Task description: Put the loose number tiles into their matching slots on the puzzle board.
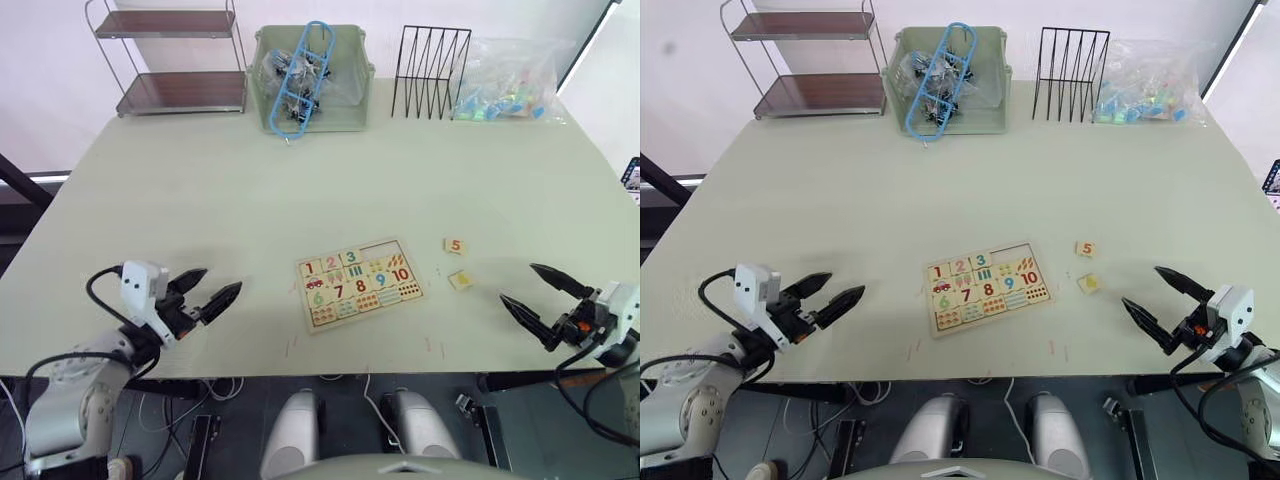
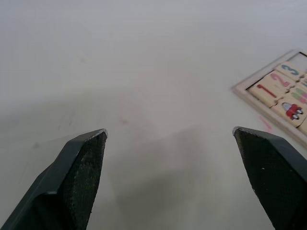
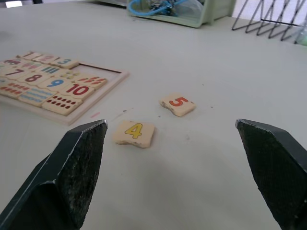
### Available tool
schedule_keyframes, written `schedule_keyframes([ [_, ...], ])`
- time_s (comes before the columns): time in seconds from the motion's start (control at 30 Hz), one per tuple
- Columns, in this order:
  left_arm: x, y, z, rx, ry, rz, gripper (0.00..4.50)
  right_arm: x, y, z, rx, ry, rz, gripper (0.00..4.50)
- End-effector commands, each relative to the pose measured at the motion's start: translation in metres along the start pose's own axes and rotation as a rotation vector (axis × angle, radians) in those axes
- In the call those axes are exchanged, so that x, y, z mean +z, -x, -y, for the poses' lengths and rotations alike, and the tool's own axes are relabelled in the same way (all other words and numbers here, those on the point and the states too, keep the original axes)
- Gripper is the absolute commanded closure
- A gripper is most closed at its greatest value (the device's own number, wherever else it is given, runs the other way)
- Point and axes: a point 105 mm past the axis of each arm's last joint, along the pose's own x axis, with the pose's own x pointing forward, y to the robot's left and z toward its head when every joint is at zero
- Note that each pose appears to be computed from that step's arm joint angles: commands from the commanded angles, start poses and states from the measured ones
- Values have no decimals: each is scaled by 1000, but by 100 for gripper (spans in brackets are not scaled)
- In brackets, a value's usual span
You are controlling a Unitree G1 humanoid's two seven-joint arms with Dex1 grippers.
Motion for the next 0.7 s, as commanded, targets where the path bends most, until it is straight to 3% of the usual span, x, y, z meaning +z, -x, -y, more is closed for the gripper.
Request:
schedule_keyframes([
  [0.03, 12, 9, 4, 33, -36, 66, 4, 11, 2, 4, -51, 35, 29, 0],
  [0.27, 8, 20, 2, 137, 1, 114, 4, 4, 5, -5, -109, 34, -2, 0],
  [0.7, 4, 3, 8, 70, -10, 99, 4, 3, 14, -8, -198, 4, -36, 0],
])
